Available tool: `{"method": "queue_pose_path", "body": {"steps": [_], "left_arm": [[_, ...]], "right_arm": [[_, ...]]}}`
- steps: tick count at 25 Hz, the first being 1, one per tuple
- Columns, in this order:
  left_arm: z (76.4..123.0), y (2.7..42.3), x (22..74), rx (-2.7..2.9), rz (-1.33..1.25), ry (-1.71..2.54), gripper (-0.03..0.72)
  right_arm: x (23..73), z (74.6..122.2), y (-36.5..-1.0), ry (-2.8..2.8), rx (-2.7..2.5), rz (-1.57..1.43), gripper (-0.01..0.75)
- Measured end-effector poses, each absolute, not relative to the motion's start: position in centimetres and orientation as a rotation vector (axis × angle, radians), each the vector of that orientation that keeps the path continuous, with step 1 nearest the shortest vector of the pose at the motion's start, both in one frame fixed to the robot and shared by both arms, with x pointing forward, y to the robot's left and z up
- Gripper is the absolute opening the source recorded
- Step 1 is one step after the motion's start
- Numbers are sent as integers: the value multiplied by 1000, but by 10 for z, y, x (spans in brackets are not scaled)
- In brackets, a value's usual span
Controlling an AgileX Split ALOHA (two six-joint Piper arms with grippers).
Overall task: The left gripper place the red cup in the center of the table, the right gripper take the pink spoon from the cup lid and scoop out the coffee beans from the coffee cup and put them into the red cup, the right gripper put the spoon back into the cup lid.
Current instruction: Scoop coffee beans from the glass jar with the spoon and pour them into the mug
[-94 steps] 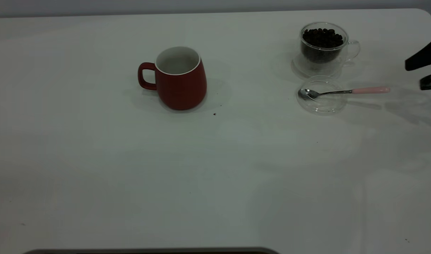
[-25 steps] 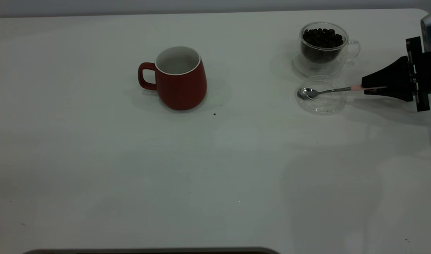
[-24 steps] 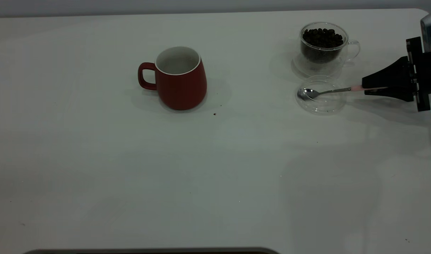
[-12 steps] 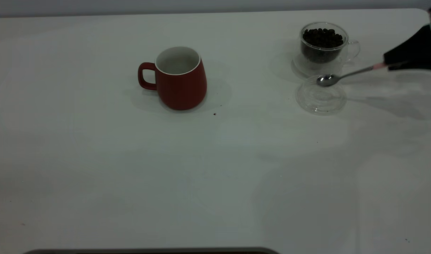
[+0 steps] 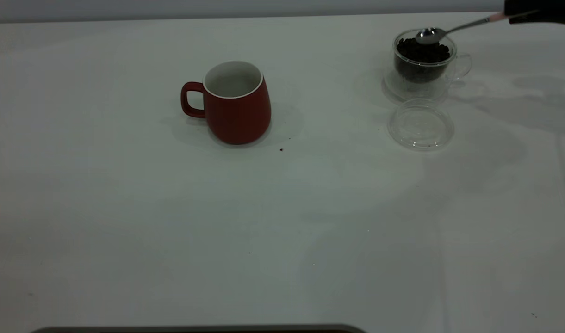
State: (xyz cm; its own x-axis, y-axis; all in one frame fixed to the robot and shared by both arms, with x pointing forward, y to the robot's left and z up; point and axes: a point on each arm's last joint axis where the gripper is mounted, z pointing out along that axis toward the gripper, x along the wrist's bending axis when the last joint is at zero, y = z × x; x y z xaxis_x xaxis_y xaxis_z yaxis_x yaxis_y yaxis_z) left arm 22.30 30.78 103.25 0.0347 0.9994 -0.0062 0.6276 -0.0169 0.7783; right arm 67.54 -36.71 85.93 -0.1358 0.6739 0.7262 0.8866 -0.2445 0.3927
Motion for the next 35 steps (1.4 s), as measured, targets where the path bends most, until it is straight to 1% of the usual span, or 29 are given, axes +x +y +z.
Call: {"method": "queue_pose_path", "body": {"steps": [5,18,25,35], "left_arm": [[1033,308,223,1710,785,1656,495],[1033,308,223,1707,784,1658,495],[1033,308,223,1707,784,1658,495],[1033,308,223,1707,784,1658,495]], "right_arm": [[690,849,-367,-1773,-1993,-1313,99],[687,814,-364,-1633,-2016,-1264,99],[688,815,-365,-1593,-2020,-1287,99],[682,818,-382,-1500,-2024,-1298,99]]}}
